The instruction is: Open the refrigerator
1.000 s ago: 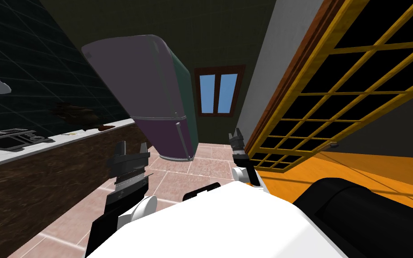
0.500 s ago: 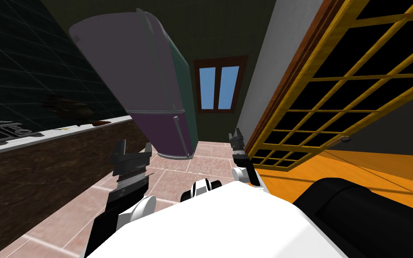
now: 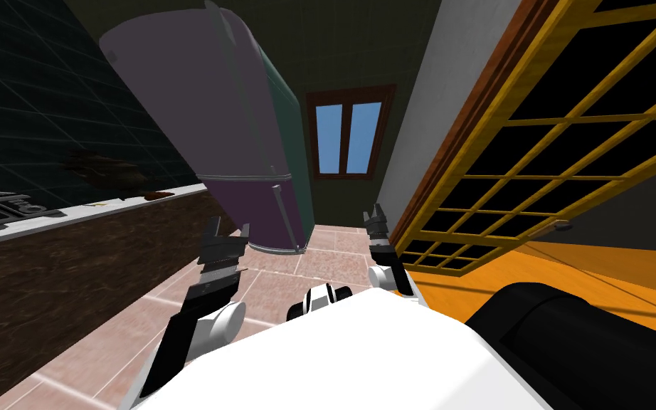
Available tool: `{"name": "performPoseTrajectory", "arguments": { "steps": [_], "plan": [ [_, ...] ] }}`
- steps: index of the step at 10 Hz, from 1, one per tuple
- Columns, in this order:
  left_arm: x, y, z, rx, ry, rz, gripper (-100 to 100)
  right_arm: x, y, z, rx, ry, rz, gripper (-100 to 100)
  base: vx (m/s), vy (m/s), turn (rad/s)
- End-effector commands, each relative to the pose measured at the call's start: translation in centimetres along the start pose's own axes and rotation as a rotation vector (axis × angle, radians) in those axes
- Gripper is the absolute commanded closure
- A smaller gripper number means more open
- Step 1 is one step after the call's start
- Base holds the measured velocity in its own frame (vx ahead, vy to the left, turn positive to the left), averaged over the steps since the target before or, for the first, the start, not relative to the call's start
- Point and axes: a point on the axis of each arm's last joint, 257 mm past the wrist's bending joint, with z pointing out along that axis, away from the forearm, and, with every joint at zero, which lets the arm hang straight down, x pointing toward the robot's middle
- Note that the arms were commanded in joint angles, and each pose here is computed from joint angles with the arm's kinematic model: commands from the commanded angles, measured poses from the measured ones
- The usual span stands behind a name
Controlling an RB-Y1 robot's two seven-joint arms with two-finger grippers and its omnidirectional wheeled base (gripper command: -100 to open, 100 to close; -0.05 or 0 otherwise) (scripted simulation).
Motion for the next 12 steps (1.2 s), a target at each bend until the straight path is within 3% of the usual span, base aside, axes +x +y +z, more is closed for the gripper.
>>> {"name": "performPoseTrajectory", "arguments": {
  "steps": [1,2,3,5,6,8,9,12],
  "plan": [
    [-0.5,2.1,1.7,-0.056,0.022,-0.022,-100,0.0,0.0,0.0,0.000,0.000,0.000,0,0.072,-0.092,0.030],
    [-0.9,3.0,2.4,-0.079,0.025,-0.031,-100,0.0,0.0,0.0,0.000,0.000,0.000,0,0.072,-0.094,0.035],
    [-0.6,2.6,2.8,-0.066,0.031,-0.033,-100,0.0,0.0,0.0,0.000,0.000,0.000,0,0.041,-0.062,0.014],
    [-1.5,4.3,4.5,-0.111,0.032,-0.053,-100,0.0,0.0,0.0,0.000,0.000,0.000,0,0.053,-0.071,0.027],
    [-1.3,4.0,4.8,-0.101,0.037,-0.055,-100,0.0,0.0,0.0,0.000,0.000,0.000,0,0.046,-0.066,0.019],
    [-2.5,5.5,6.5,-0.145,0.030,-0.074,-100,0.0,0.0,0.0,0.000,0.000,0.000,0,0.058,-0.085,0.036],
    [-2.2,5.1,7.2,-0.135,0.036,-0.077,-100,0.0,0.0,0.0,0.000,0.000,0.000,0,0.052,-0.073,0.020],
    [-3.5,6.2,9.6,-0.175,0.023,-0.099,-100,0.0,0.0,0.0,0.000,0.000,0.000,0,0.040,-0.061,0.023]
  ]
}}
